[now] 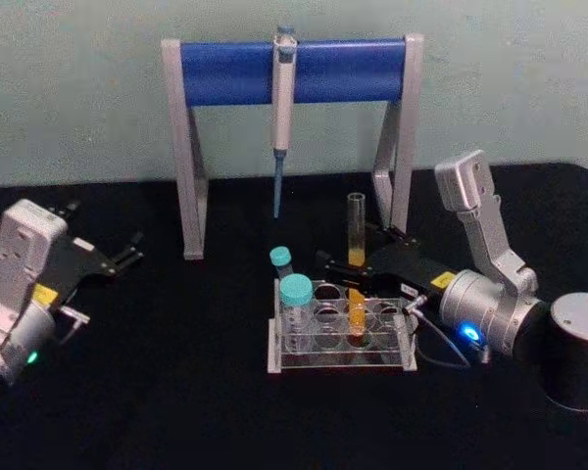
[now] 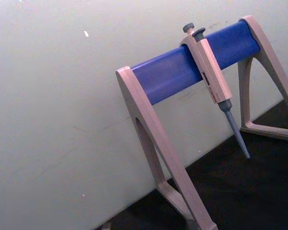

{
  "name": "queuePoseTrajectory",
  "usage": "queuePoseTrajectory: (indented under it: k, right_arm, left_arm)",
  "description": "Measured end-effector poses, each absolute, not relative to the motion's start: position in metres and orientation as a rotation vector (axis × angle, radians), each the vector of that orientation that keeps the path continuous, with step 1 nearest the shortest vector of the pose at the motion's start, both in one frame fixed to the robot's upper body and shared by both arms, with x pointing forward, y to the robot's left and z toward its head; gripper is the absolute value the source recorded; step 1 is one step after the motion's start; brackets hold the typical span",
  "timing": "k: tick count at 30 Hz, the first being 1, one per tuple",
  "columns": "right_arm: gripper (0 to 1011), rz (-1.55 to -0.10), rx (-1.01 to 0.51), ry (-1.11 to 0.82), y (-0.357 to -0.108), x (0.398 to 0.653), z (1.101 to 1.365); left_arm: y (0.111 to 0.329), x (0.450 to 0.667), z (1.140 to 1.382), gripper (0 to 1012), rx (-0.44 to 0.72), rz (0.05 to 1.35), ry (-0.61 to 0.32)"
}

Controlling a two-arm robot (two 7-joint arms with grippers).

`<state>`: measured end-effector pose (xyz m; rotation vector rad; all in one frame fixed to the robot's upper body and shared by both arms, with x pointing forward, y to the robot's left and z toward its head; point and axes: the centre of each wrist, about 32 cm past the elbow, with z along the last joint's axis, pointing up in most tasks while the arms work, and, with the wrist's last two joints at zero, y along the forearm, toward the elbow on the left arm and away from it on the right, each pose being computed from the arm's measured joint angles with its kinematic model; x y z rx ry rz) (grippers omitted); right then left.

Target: Pick up the test tube from the test tube rack, shake it, then place it back into the test tube rack.

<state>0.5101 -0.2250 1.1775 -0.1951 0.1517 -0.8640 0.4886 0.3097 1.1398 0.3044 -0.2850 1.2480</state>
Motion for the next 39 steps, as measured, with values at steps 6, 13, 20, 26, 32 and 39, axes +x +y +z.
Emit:
queuePoseTrajectory:
  k: [6, 13, 20, 26, 32, 39]
  right_arm:
    - [1000, -0.864, -0.194, 0.152, -0.2250, 0.5102, 1.1775]
    - [1000, -0.864, -0.194, 0.152, -0.2252, 0.5102, 1.1776]
    - [865, -0.864, -0.194, 0.153, -0.2254, 0.5101, 1.1775]
    - [677, -0.864, -0.194, 0.152, -0.2253, 0.5101, 1.1777]
    - [515, -0.864, -0.194, 0.152, -0.2253, 0.5100, 1.1777]
    - [293, -0.864, -0.194, 0.152, -0.2252, 0.5101, 1.1777]
  left_arm:
    - [0.3097, 0.4886, 1.1398, 1001, 0.304, 1.248, -0.285]
    - [0.3097, 0.4886, 1.1398, 1001, 0.304, 1.248, -0.285]
    - [0.3097, 0.4886, 1.1398, 1001, 0.304, 1.248, -0.285]
    - [0.3097, 0.4886, 1.1398, 1001, 0.304, 1.248, -0.285]
    - [0.3097, 0.4886, 1.1398, 1001, 0.304, 1.248, -0.285]
    - [0.3097, 0.4886, 1.1398, 1001, 0.305, 1.248, -0.285]
